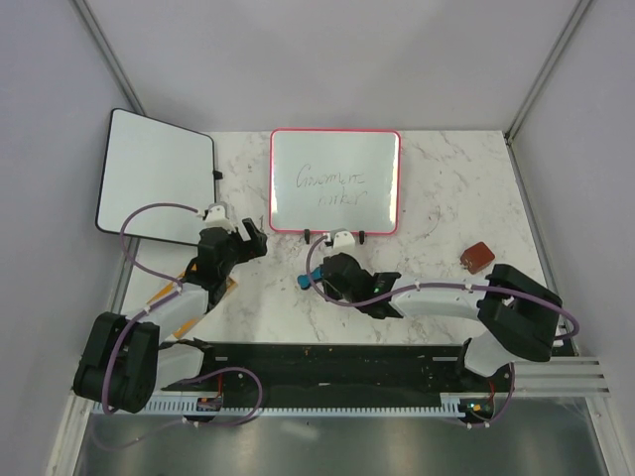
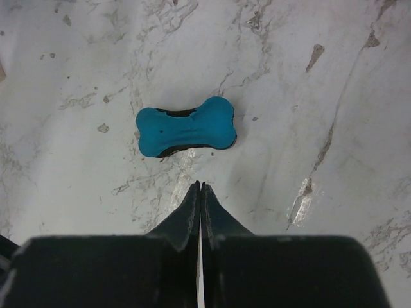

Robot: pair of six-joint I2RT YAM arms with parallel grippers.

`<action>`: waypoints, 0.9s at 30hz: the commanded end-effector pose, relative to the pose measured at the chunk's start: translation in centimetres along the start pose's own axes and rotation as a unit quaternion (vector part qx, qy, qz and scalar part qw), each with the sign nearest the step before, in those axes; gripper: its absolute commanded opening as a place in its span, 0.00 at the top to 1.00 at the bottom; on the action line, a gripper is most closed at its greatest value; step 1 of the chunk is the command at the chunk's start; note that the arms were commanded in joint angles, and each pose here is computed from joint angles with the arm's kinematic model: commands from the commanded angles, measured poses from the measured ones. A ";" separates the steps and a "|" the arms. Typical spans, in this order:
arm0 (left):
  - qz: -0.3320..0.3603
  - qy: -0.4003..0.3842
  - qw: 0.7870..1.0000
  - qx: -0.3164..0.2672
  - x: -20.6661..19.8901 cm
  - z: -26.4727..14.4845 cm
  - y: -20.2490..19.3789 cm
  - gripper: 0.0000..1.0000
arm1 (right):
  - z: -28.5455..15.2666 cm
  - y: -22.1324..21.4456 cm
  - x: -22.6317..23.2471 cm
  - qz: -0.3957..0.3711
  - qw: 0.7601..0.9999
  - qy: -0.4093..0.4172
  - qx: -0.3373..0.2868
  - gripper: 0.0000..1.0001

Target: Erase the whiteboard

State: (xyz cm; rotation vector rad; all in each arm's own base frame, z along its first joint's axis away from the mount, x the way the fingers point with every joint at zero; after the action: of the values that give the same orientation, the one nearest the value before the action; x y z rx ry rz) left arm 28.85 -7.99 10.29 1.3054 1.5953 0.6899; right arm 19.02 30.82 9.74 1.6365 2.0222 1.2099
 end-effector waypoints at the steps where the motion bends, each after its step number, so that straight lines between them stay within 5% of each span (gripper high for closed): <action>1: -0.017 0.002 1.000 -0.023 -0.4 0.2 1.4 0.00 | 1.6 -0.8 -0.5 0.004 0.999 -0.043 0.015 1.00; 8: -0.005 -0.032 0.999 -0.042 -0.8 -0.6 1.4 0.00 | 4.5 -1.6 -1.3 -0.007 0.995 -0.088 0.039 1.00; 23: 0.007 -0.068 0.996 -0.063 -1.3 -1.5 1.3 0.01 | 9.7 3.9 1.0 -0.110 0.984 -0.139 -0.005 1.00; 27: 0.004 -0.059 0.996 -0.061 -1.2 -1.4 1.4 0.00 | 8.1 4.6 -0.8 -0.120 0.974 -0.189 -0.020 0.87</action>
State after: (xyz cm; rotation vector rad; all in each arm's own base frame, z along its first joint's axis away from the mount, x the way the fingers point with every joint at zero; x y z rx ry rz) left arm 27.74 -8.50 11.33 1.2615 1.4847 0.6640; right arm 27.22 35.61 6.11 1.4841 1.9594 0.8699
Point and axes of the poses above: each gripper's point midway between its finger pads, its own z axis out along the fingers, its own x axis along the line the jaws close on, y = z × x, the point moved 5 cm from there along -z, back along the fingers, and after that the axes turned 2 degrees about z, right-handed, at the moved point
